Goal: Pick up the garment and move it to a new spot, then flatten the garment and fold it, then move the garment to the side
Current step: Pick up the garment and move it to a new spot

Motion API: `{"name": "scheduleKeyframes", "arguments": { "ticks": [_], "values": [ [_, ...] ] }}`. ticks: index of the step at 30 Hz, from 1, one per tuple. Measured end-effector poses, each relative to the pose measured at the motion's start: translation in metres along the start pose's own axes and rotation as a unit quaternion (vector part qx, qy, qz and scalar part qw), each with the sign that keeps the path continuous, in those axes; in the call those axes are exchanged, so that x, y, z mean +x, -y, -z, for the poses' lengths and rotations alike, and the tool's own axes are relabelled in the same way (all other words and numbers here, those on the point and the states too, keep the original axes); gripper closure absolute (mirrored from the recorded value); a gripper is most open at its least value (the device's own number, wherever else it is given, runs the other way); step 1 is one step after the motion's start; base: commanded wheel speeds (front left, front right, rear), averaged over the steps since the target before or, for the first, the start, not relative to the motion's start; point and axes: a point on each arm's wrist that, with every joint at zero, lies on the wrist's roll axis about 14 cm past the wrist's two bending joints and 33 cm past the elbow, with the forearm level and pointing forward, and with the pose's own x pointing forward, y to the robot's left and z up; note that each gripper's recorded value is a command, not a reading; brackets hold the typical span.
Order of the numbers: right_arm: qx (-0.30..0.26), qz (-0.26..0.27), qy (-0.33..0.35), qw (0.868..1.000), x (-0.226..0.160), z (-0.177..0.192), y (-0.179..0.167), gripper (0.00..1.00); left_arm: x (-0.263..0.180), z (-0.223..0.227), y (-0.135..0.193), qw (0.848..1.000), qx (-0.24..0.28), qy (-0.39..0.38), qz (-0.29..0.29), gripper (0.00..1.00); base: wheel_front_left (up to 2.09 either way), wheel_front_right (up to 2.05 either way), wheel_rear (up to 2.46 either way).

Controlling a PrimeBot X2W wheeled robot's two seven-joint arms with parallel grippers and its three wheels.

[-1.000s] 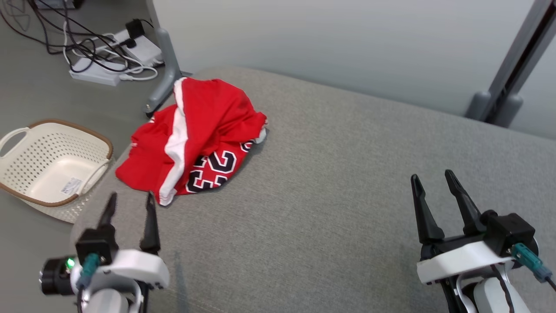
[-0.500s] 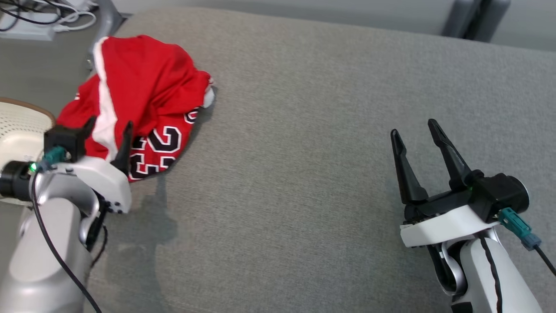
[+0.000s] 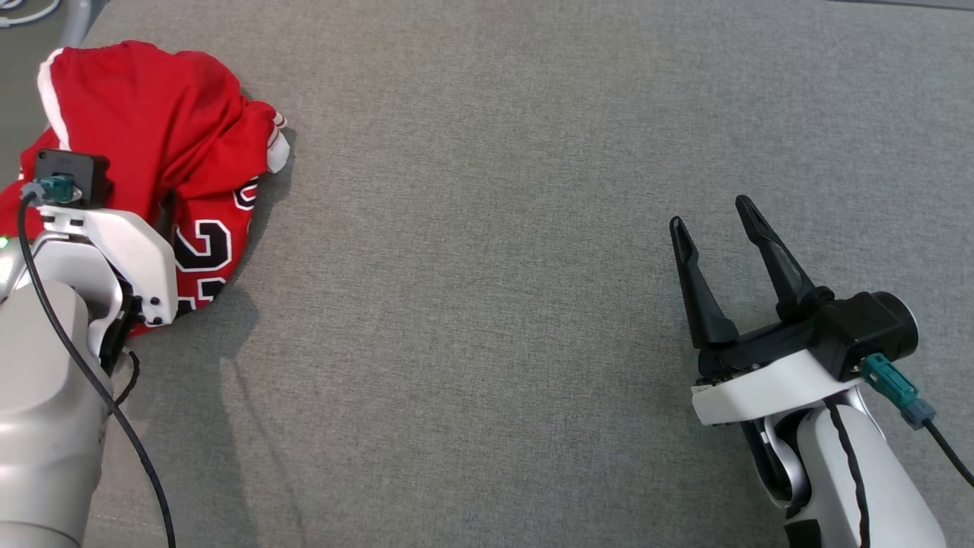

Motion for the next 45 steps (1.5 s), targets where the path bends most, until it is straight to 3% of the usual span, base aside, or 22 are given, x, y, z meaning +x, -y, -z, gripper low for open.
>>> {"name": "scheduleKeyframes", "arguments": {
  "ticks": [4, 5, 6, 15, 23, 30, 35, 40, 45],
  "values": [
    [0.001, 0.001, -0.003, 1.000, -0.002, 0.002, 0.001, 0.00, 0.007, -0.005, -0.005, 1.000, 0.004, 0.001, -0.015, 0.00, 0.00, 0.00, 0.00],
    [0.001, 0.001, -0.003, 1.000, -0.002, 0.002, 0.001, 0.00, 0.007, -0.005, -0.005, 1.000, 0.004, 0.001, -0.015, 0.56, 0.00, 0.00, 0.00],
    [0.001, 0.001, -0.003, 1.000, -0.003, 0.002, 0.001, 0.00, 0.007, -0.005, -0.007, 1.000, 0.005, 0.000, -0.020, 1.00, 0.00, 0.00, 0.00],
    [0.000, 0.002, -0.003, 1.000, -0.003, 0.001, 0.001, 0.00, 0.006, -0.008, -0.016, 0.999, 0.006, 0.006, -0.033, 1.00, 0.00, 0.00, 0.00],
    [-0.001, -0.002, 0.011, 1.000, -0.004, -0.015, -0.005, 0.00, -0.012, -0.069, -0.037, 0.986, -0.040, 0.146, -0.072, 1.00, 0.00, 0.00, 0.00],
    [-0.007, 0.006, 0.029, 1.000, -0.014, -0.036, -0.007, 0.00, -0.061, -0.154, -0.052, 0.940, -0.099, 0.314, -0.089, 1.00, 0.00, 0.00, 0.00],
    [-0.012, 0.012, 0.046, 0.999, -0.026, -0.055, -0.009, 0.00, -0.128, -0.221, -0.054, 0.881, -0.125, 0.450, -0.078, 1.00, 0.00, 0.00, 0.00],
    [-0.018, 0.029, 0.068, 0.997, -0.040, -0.076, -0.005, 0.00, -0.177, -0.239, -0.029, 0.843, -0.149, 0.515, -0.036, 1.00, 0.00, 0.00, 0.00],
    [-0.031, 0.052, 0.094, 0.994, -0.057, -0.100, 0.004, 0.00, -0.204, -0.243, 0.015, 0.828, -0.158, 0.536, 0.035, 1.00, 0.00, 0.00, 0.00]
  ]
}}
